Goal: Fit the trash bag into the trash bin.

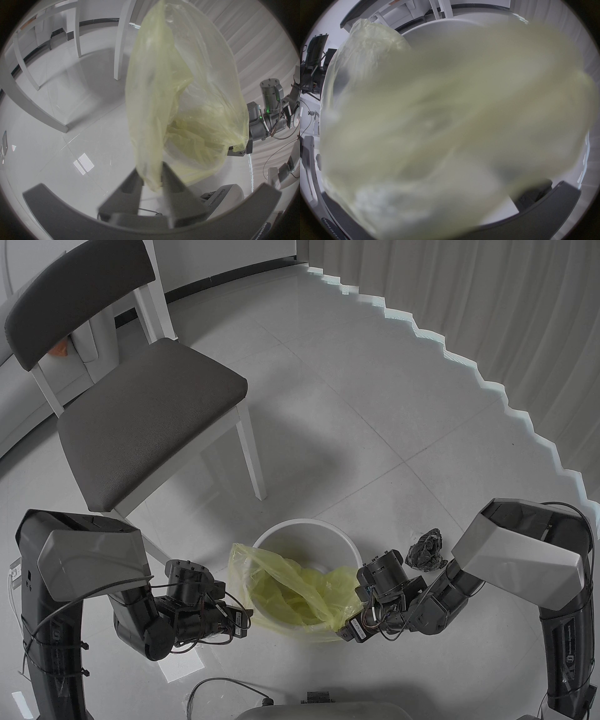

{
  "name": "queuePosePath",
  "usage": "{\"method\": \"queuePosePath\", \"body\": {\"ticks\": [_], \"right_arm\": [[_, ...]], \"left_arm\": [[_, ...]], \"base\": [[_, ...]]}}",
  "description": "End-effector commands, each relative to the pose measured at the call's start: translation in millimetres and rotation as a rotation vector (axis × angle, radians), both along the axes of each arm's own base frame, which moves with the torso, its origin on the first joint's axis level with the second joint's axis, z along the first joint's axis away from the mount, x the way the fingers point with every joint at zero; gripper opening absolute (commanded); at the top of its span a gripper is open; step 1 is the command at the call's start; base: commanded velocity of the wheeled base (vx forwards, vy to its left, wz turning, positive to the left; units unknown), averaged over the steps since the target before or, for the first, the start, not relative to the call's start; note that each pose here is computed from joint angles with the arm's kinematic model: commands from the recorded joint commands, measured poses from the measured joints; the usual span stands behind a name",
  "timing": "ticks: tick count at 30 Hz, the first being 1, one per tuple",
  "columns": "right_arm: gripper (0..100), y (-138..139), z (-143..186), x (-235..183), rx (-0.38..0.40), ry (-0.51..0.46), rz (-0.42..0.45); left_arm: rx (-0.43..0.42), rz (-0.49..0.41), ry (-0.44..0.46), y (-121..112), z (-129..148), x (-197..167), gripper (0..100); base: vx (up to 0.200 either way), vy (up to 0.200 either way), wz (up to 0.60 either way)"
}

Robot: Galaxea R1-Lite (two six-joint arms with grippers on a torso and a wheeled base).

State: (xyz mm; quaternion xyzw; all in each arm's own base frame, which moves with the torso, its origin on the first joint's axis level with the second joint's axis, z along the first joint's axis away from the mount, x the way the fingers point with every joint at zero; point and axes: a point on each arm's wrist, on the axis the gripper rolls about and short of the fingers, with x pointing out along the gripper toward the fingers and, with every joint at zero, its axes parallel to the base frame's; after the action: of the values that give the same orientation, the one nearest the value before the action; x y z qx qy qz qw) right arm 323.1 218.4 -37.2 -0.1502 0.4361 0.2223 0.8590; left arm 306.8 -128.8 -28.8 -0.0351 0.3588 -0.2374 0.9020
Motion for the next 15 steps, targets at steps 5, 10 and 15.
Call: {"method": "queuePosePath", "body": {"ticks": [5, 10, 15], "right_arm": [[100, -2, 13, -4, 0.01, -0.015, 0.0], [100, -7, 32, -10, 0.017, -0.025, 0.0], [100, -9, 35, -14, 0.013, -0.02, 0.001]], "left_arm": [[-0.012, 0.013, 0.002, 0, 1, 0, 100], [-0.01, 0.019, -0.017, 0, 11, -4, 100], [-0.001, 0.018, 0.005, 3, 9, -12, 100]], "base": [[0.0, 0.0, 0.0], [0.0, 0.0, 0.0], [0.0, 0.0, 0.0]]}}
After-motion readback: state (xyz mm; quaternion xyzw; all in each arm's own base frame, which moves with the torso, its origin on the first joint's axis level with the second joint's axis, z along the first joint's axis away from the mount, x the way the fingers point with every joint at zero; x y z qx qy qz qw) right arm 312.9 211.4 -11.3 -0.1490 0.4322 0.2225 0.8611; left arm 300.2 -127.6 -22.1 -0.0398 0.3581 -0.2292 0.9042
